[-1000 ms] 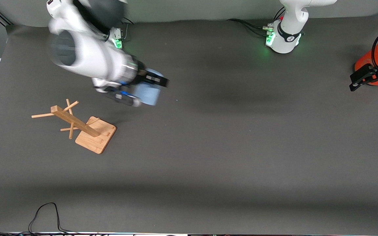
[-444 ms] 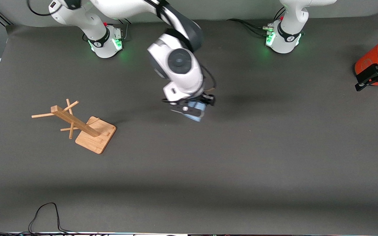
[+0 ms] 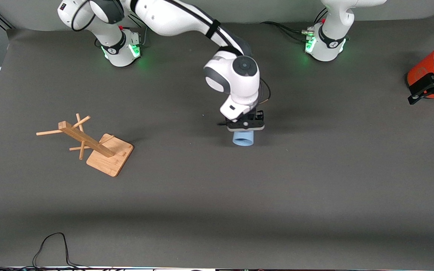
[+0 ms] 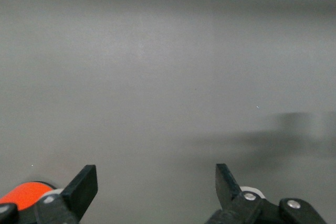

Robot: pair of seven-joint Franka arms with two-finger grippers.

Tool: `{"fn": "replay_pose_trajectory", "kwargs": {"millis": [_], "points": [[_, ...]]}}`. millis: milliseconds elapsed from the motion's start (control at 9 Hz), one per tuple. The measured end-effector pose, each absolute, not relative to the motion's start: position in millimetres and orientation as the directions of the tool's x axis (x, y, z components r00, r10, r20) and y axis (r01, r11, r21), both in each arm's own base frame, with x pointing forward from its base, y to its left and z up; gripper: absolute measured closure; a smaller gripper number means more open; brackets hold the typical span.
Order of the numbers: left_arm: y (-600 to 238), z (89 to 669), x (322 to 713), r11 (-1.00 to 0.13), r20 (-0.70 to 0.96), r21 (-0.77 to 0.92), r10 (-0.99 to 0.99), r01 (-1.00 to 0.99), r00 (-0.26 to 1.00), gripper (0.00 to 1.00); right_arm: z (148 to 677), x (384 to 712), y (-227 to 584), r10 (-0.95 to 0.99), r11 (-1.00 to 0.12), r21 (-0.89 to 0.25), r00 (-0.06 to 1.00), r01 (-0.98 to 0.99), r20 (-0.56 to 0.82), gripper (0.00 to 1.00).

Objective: Rotate and upright cup with both arms
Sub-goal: 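Lift the blue cup off the stand peg with the right gripper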

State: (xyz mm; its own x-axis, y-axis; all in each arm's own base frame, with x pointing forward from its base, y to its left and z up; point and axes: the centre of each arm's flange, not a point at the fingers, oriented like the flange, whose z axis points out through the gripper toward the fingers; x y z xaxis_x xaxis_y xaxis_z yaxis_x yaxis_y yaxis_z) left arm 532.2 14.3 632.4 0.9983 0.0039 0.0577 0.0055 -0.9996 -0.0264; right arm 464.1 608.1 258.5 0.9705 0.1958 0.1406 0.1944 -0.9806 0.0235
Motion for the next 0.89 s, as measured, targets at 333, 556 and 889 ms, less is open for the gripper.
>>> {"fn": "replay_pose_trajectory", "kwargs": {"millis": [333,556,889], "points": [[8.9,614.1,540.5,-1.0,0.023,-0.028,-0.005,-0.005,1.0,0.0,207.7,467.0,617.7,0.505,-0.863,0.105,0.854,0.494,0.127,0.29],[8.5,606.3,544.1,-1.0,0.009,-0.028,-0.006,-0.006,1.0,0.0,178.7,453.1,630.6,0.588,-0.808,0.122,0.801,0.576,0.113,0.29],[7.3,594.9,549.4,-1.0,-0.012,-0.029,-0.008,-0.008,1.0,0.0,176.5,434.7,646.3,0.616,-0.787,0.127,0.78,0.603,0.114,0.01]]}}
